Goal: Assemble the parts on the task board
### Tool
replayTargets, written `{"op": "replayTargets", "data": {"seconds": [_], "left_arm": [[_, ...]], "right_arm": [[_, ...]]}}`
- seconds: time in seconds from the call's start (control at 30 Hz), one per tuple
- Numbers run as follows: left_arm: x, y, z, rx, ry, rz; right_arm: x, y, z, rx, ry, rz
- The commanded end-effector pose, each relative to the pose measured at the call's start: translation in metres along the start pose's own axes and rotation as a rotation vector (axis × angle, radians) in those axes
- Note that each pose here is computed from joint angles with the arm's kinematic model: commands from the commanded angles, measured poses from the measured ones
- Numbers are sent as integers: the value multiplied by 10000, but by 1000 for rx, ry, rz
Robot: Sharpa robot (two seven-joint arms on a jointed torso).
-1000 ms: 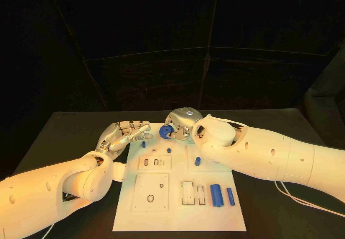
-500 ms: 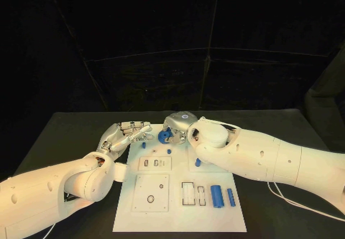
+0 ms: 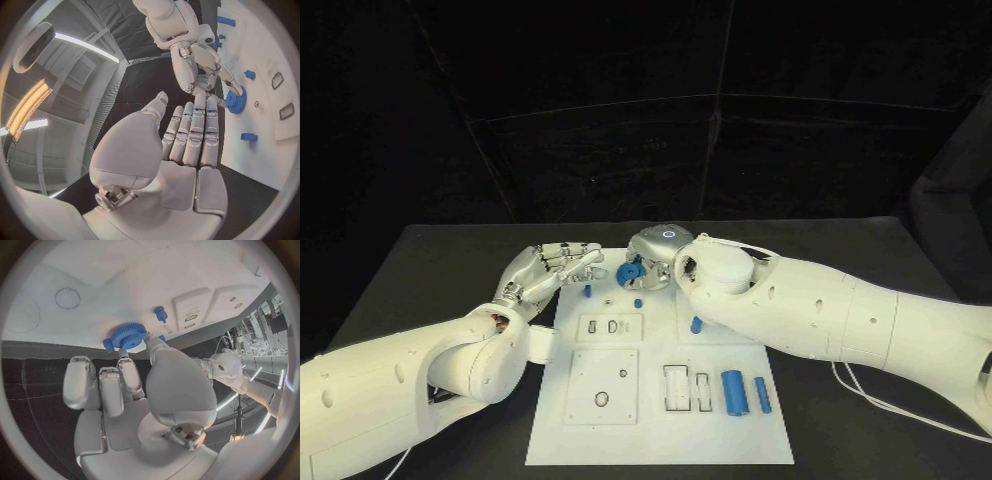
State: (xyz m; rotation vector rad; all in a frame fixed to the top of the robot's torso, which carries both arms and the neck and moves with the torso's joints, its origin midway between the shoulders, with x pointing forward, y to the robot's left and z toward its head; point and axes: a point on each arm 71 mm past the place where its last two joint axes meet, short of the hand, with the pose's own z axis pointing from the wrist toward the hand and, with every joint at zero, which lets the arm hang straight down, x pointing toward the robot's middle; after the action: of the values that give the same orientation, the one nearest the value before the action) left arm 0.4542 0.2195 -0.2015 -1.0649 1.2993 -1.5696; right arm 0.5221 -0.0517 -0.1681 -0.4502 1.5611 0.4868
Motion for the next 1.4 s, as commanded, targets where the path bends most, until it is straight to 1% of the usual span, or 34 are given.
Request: {"op": "replayTargets", "data": {"seconds": [0.03, 0.37, 0.53, 0.57, 0.73, 0.83, 0.87, 0.93, 1.0, 1.03, 1.1, 1.2, 1.27, 1.33, 1.4], "left_arm": [[10, -15, 5, 10, 8, -5], [9, -13, 6, 8, 8, -5], [6, -14, 5, 7, 8, -5], [5, -14, 4, 7, 8, -5], [-1, -15, 2, 7, 7, -5], [-10, -16, -1, 7, 6, -4], [-14, -16, -2, 7, 5, -3], [-22, -17, -4, 7, 3, -3], [-28, -18, -6, 7, 3, -2], [-33, -19, -8, 7, 2, -2], [-41, -21, -11, 7, 1, -1], [-53, -24, -18, 7, -1, 0], [-55, -26, -21, 7, -1, 0], [-55, -28, -23, 8, -1, -1], [-52, -29, -23, 8, 0, -1]], "right_arm": [[4, -1, 3, -3, 20, 7], [44, -34, -9, 9, 74, 27], [48, -75, -18, 24, 77, 35], [40, -81, -20, 23, 65, 39], [-50, -104, -65, 0, -54, 66], [-126, -138, -123, -29, -155, 100], [-150, -158, -151, -40, -186, 117], [-186, -215, -222, -63, -230, 158], [-204, -297, -304, -71, -244, 205], [-208, -354, -355, -70, -243, 232], [-203, -473, -457, -66, -222, 276], [-179, -722, -657, -45, -161, 370], [-170, -877, -787, -32, -134, 419], [-173, -1038, -931, -22, -122, 452], [-187, -1160, -1042, -11, -130, 469]]}}
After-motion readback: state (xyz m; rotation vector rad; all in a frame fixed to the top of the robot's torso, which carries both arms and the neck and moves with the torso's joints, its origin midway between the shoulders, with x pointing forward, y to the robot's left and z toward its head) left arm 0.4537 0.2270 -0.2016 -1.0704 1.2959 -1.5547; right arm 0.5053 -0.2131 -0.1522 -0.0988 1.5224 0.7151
